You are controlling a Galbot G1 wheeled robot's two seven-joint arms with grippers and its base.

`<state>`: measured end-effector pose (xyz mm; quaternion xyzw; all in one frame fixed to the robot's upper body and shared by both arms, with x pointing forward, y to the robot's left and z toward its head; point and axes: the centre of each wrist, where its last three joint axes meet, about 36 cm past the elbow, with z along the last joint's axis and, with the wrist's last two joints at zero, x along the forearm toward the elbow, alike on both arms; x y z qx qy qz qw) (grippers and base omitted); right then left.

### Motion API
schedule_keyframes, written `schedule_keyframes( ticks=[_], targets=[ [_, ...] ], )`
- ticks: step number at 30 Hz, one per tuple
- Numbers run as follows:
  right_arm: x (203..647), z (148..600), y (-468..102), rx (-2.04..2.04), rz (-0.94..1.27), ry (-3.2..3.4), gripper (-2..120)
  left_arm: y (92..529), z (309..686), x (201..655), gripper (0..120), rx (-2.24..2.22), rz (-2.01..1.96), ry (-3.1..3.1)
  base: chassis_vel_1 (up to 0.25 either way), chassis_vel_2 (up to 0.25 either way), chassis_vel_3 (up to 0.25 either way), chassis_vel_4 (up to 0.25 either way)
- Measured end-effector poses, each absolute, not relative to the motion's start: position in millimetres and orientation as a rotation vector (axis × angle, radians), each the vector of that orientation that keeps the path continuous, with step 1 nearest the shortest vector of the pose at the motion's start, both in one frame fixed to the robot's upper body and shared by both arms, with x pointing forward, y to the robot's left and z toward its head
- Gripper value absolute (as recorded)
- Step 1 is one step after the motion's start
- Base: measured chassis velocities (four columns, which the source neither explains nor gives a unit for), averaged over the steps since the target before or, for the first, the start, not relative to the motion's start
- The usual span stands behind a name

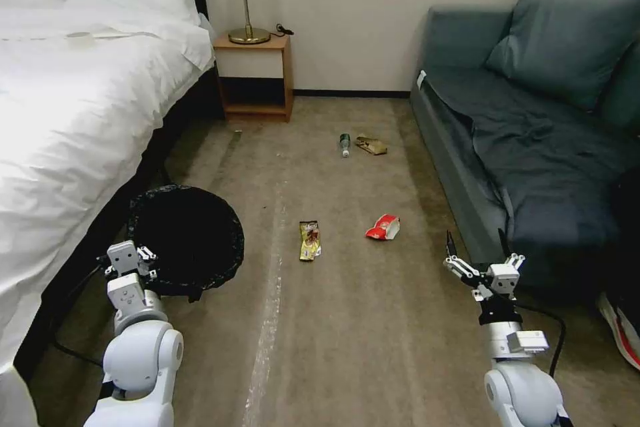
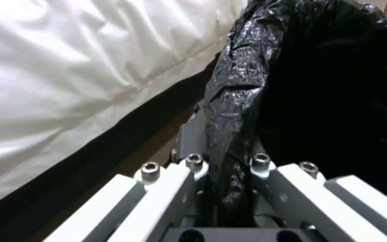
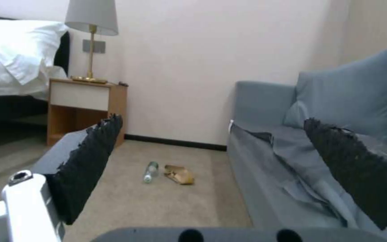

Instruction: Pick up the trash bin, then pick up the garbage on the floor and place it into the trash bin.

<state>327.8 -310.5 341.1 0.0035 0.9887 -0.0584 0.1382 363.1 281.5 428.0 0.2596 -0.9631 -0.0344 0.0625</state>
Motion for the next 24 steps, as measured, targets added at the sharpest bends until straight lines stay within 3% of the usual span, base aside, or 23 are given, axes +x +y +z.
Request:
schedule_keyframes(
  ticks=[24],
  targets=[
    [327.9,340.2,-312.7,0.010,-0.172,2.863,100,282.0,430.5,366.0,3,0.763,-0.090,-2.929,-0.087,0.089,0.090,-0.087]
  ],
)
